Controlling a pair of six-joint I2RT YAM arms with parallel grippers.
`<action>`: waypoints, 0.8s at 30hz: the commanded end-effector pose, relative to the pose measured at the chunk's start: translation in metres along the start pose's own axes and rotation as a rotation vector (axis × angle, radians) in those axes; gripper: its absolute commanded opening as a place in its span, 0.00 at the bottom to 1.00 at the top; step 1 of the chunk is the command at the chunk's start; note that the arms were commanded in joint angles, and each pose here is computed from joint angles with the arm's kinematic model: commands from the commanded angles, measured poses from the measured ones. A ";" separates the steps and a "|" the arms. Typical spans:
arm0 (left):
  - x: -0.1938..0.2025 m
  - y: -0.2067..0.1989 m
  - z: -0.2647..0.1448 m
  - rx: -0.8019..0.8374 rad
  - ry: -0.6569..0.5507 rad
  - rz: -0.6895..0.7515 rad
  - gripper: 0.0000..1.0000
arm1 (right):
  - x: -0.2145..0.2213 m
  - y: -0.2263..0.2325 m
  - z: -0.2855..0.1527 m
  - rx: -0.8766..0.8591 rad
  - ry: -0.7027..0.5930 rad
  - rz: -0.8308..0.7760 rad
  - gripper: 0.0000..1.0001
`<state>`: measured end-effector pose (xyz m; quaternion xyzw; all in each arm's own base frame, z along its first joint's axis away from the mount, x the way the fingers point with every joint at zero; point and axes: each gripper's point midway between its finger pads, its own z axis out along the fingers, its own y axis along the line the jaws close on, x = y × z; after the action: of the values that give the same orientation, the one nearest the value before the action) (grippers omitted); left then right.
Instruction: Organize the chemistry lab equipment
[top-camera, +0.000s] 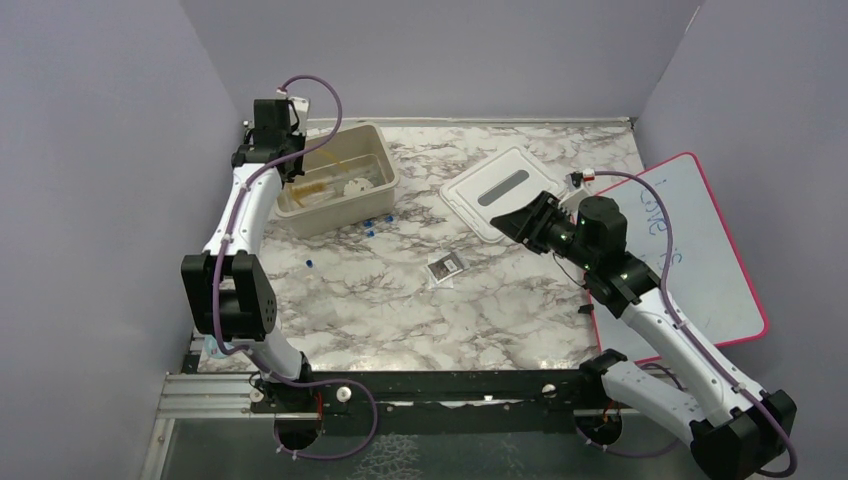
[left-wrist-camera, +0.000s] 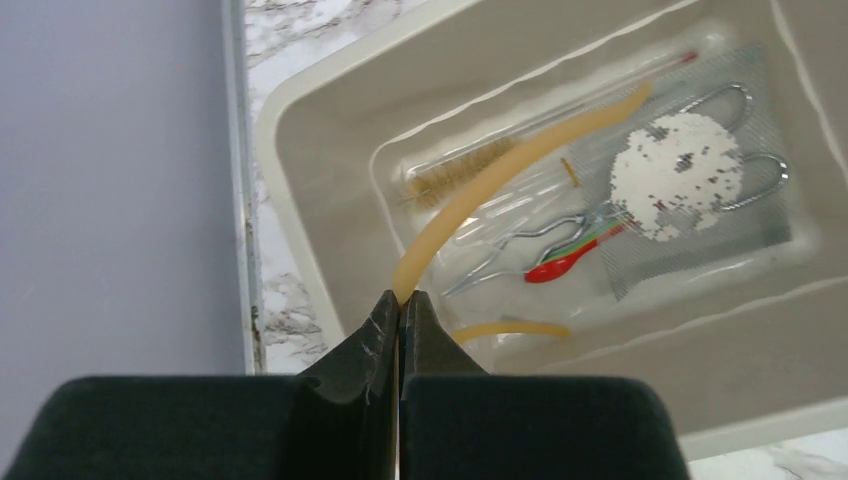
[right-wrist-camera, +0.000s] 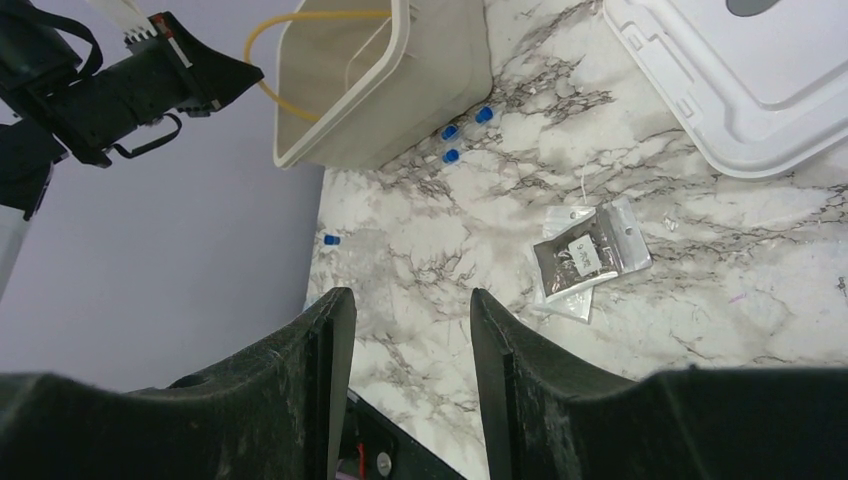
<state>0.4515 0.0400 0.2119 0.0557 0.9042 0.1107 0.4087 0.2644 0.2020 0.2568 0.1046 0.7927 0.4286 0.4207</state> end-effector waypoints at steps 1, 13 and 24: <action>-0.015 -0.027 0.006 0.162 -0.041 -0.003 0.00 | 0.005 -0.004 0.003 0.010 0.018 0.013 0.50; -0.009 -0.010 0.038 0.037 0.044 -0.058 0.20 | 0.003 -0.008 0.002 0.028 0.006 0.011 0.50; -0.045 0.001 0.011 0.012 -0.037 -0.120 0.55 | 0.005 -0.011 0.005 0.038 0.015 0.007 0.50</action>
<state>0.4869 0.0343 0.1945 0.0267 0.9179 0.0860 0.3864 0.2662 0.2027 0.2528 0.1067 0.7964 0.4257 0.4161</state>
